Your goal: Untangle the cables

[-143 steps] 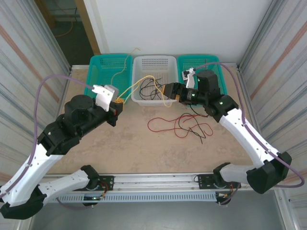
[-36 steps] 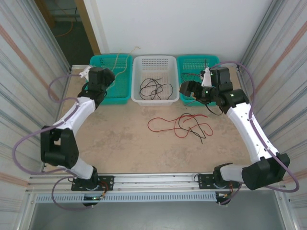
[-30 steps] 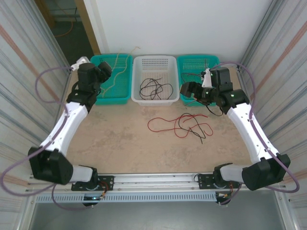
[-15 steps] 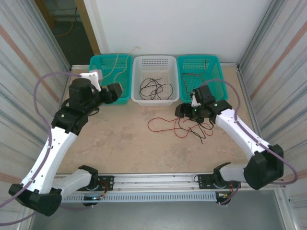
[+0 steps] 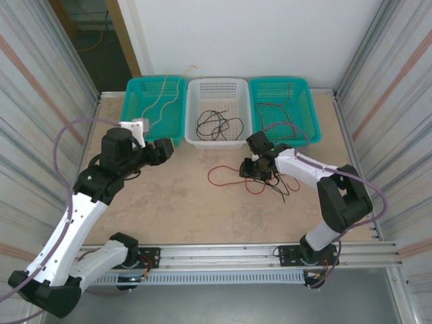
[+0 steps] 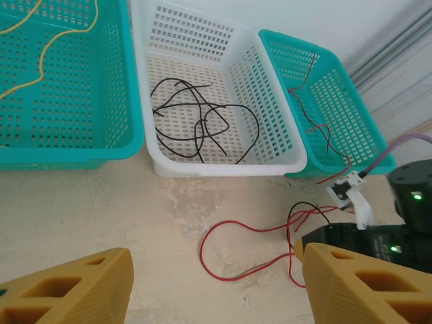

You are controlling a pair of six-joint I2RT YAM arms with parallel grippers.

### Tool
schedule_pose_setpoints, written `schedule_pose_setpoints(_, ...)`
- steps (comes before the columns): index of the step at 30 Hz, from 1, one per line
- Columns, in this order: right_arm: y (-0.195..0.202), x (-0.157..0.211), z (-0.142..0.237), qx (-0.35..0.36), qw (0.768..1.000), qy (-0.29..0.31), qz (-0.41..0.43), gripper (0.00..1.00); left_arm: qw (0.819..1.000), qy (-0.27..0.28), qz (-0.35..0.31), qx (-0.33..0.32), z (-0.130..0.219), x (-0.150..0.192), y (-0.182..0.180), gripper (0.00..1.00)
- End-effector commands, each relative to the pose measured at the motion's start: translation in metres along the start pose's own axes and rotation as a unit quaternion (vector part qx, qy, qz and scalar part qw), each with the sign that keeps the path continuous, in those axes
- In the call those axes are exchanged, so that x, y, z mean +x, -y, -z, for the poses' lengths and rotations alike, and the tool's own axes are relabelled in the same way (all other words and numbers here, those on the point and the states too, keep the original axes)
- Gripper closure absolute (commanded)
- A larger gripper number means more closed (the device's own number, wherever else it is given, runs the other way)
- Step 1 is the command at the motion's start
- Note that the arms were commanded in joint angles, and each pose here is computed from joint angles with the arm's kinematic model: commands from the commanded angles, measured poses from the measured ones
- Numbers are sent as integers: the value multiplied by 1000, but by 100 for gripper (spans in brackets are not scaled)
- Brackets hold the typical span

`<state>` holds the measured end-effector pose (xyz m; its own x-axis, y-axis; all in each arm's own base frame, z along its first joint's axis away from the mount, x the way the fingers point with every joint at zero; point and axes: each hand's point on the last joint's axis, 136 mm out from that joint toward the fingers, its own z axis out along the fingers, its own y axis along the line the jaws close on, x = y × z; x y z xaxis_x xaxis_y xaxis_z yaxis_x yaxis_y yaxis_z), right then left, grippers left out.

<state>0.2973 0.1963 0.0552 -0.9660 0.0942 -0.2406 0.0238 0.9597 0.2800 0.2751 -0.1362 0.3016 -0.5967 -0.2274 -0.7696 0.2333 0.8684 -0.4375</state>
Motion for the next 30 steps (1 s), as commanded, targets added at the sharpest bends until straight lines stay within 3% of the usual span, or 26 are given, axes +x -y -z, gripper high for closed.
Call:
schedule_pose_setpoints(1, -4, -10, -12, 8, 1000, 6, 7, 59, 1000, 2, 4, 15, 3, 1, 5, 32)
schedule_pose_setpoints(4, -6, -9, -22, 10, 1000, -1, 11, 68, 1000, 4, 6, 23, 1, -2, 9, 32)
schedule_pose_setpoints(9, -23, 0, -13, 3, 999, 0, 39, 100, 999, 0, 13, 38, -5, -4, 15, 32)
schedule_pose_setpoints(18, -97, 20, 80, -104, 980, 55, 160, 100, 996, -21, -4, 90, -23, 7, 42, 36)
schedule_pose_setpoints(30, -158, 21, 188, -258, 934, 108, 223, 100, 985, -85, -20, 146, -59, 56, 88, 33)
